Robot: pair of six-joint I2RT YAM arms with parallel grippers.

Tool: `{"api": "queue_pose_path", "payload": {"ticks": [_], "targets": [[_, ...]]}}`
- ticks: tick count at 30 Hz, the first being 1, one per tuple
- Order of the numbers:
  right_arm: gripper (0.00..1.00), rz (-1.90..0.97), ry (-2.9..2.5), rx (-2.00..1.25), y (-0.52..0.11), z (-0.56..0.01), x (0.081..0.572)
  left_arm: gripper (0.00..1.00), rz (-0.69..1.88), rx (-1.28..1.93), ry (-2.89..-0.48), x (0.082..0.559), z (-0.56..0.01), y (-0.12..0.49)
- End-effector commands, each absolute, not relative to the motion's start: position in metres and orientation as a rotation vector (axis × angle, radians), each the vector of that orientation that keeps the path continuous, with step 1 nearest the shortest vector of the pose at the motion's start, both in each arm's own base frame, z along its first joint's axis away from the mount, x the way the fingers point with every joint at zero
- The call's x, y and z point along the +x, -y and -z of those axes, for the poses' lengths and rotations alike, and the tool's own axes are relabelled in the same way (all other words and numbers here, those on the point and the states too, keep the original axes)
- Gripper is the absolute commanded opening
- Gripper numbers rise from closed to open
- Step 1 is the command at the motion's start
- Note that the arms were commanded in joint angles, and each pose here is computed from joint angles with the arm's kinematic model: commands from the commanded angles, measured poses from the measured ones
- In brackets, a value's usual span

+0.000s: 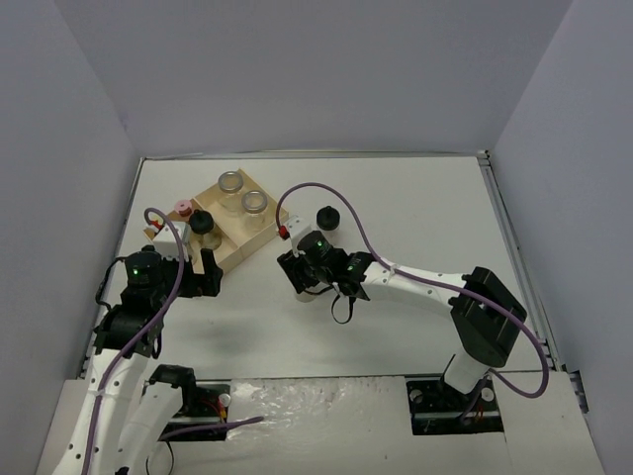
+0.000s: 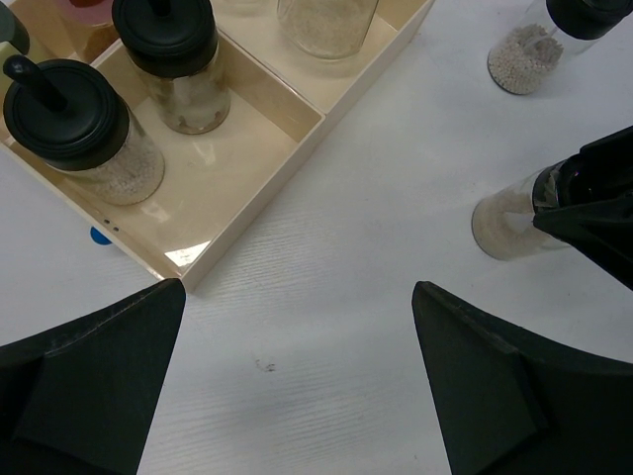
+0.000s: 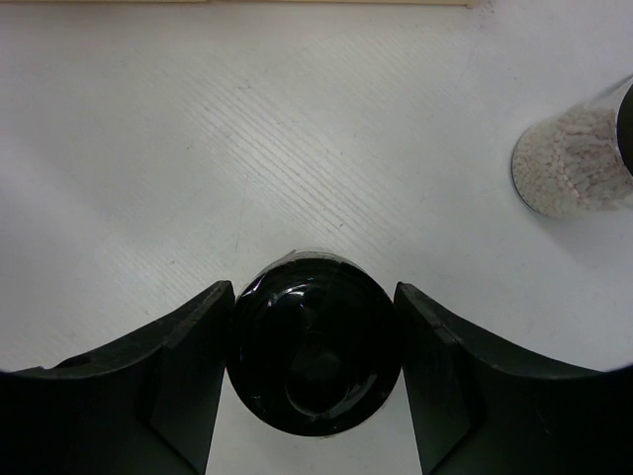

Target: Organize the condiment bottles

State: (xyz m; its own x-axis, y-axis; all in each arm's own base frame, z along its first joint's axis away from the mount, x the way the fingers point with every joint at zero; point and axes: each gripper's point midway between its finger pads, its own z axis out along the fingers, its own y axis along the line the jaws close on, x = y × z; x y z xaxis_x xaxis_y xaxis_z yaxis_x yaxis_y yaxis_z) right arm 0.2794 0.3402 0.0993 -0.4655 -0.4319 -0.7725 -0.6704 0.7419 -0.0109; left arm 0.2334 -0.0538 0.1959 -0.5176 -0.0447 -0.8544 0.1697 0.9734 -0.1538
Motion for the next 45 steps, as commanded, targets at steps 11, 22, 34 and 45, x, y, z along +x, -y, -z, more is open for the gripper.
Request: {"api": "queue_pose_path", "payload": {"ticks": [11, 22, 34, 45], "targets": [[0.99, -0.432, -1.961, -0.641, -0.301, -0.192, 0.264, 0.97, 0.447, 0.259, -2.077, 0.243, -0.216, 0.11], [1.0, -0.29, -1.946, -0.202, -0.183, -0.22, 0.236, 0.97, 0.534, 0.366, -2.042, 0.256, -0.223, 0.202], [1.0, -0.263, -1.943, 0.099, -0.123, -0.214, 0.216, 0.97, 0.486, 0.468, -2.099, 0.281, -0.197, 0.286], [1.0, -0.307, -1.924, 0.112, -0.12, -0.218, 0.21, 0.97, 0.325, 0.438, -2.219, 0.292, -0.153, 0.29]]}}
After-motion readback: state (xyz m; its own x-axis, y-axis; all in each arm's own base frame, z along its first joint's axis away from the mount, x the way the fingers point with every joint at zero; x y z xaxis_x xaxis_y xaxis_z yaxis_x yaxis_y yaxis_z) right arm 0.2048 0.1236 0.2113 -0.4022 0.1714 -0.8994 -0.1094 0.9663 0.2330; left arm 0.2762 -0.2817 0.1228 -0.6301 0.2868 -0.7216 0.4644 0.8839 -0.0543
